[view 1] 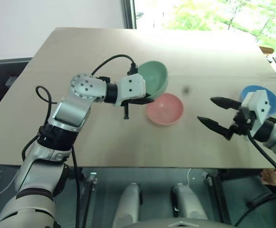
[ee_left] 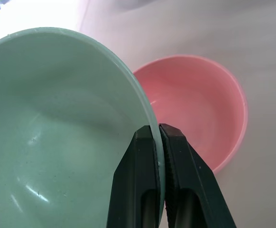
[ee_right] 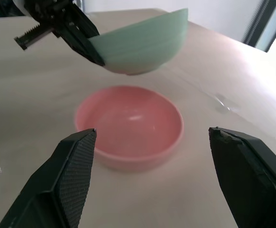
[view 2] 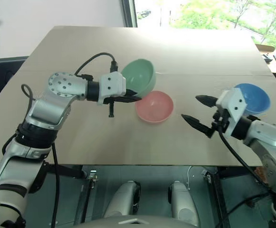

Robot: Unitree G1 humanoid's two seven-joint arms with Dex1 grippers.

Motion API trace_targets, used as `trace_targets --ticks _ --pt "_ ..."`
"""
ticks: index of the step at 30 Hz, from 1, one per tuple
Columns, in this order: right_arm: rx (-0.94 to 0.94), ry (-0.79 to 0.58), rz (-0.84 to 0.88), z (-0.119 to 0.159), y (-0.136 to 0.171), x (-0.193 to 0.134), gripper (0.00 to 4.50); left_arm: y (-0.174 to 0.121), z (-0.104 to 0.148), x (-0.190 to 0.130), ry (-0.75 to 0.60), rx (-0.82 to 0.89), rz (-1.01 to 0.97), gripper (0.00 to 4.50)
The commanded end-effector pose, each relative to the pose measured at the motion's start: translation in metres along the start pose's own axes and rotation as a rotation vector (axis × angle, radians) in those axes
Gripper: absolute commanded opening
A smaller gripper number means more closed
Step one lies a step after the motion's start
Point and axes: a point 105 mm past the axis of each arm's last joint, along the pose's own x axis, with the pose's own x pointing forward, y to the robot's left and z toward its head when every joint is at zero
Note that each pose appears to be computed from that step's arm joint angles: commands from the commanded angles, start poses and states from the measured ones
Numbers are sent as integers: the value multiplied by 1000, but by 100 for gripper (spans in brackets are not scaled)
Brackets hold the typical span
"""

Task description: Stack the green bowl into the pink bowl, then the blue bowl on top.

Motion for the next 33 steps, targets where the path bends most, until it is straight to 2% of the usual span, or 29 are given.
trace_targets --ticks 1,8,10,11,15,19,21,23,24,26,29,30,32,33 --pt "-48 -34 -9 15 2 -6 398 0 14 5 -44 86 -61 5" --pt "-46 -9 -32 13 3 -16 398 -5 14 12 -47 133 -154 5" --pt "-44 -1 -40 12 3 -18 398 -10 14 10 -47 133 -199 72" --pt "-43 2 -43 12 3 -19 398 -11 15 9 -49 134 -204 85" --pt "-44 10 -53 11 0 -19 398 2 24 2 -110 94 -122 237" --pt "-78 76 -104 -2 -8 -18 398 9 30 -15 -180 -56 -73 237" --pt "-82 176 -166 -21 -20 -20 398 15 35 -26 -226 -59 4 237" --pt "-91 333 -296 -50 -48 -25 398 19 44 -43 -441 -202 69 237" --pt "-93 380 -332 -59 -56 -28 398 21 43 -48 -496 -248 107 237" --pt "-83 420 -358 -70 -66 -28 398 19 36 -54 -482 -251 175 237" --pt "-80 446 -404 -77 -81 -24 398 3 32 -65 -514 -313 103 237" --pt "-97 470 -431 -80 -88 -24 398 -5 33 -70 -539 -352 38 288" --pt "-133 509 -469 -82 -98 -24 398 -12 35 -76 -565 -397 -9 307" --pt "-138 504 -473 -80 -102 -22 398 -16 34 -78 -553 -413 -17 367"
